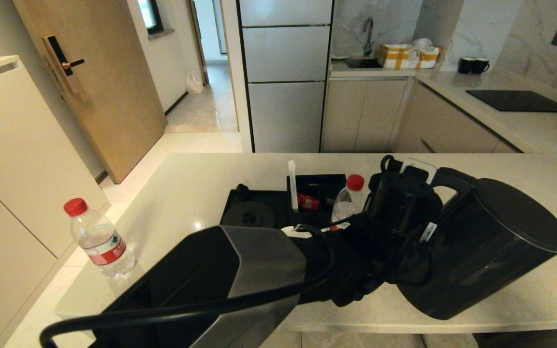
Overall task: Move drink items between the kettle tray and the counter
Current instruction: Return the kettle to its original position
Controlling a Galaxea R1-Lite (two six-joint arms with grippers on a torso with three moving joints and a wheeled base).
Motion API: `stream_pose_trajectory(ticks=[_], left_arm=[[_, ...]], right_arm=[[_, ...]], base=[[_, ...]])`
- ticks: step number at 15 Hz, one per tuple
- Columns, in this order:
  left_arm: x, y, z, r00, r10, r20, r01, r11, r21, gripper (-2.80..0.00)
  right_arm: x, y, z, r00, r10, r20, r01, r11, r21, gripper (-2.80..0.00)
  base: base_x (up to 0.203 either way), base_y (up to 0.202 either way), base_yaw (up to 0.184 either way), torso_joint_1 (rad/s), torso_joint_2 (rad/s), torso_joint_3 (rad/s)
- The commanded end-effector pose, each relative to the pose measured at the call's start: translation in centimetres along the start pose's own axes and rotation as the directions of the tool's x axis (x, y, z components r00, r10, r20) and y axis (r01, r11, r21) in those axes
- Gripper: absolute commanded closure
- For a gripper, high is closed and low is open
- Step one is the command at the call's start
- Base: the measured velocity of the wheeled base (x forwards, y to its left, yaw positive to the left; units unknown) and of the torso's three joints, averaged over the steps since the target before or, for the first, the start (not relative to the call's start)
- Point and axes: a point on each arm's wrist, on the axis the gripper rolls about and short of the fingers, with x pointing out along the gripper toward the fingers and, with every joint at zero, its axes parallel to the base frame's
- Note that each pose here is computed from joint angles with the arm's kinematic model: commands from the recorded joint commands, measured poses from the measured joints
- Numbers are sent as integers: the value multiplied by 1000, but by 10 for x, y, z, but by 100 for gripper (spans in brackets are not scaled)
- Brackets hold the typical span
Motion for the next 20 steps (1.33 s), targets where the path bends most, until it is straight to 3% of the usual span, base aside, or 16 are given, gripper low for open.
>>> stream_pose_trajectory(ticks=[1, 12, 14, 20], left_arm=[[-5, 3, 12, 1000, 4, 20, -3, 1000, -7, 0], [-25, 11, 52, 998, 11, 66, -9, 1000, -24, 0], [-36, 17, 71, 995, 19, 95, -16, 999, -36, 0], [-54, 24, 98, 992, 25, 122, -19, 999, -47, 0]], right_arm=[[0, 0, 0, 1000, 0, 0, 0, 1000, 0, 0], [0, 0, 0, 1000, 0, 2, 0, 1000, 0, 0], [0, 0, 0, 1000, 0, 0, 0, 1000, 0, 0], [0, 0, 0, 1000, 0, 0, 0, 1000, 0, 0]], base=[[0, 0, 0, 0, 0, 0], [0, 0, 0, 0, 0, 0], [0, 0, 0, 0, 0, 0], [0, 0, 0, 0, 0, 0]])
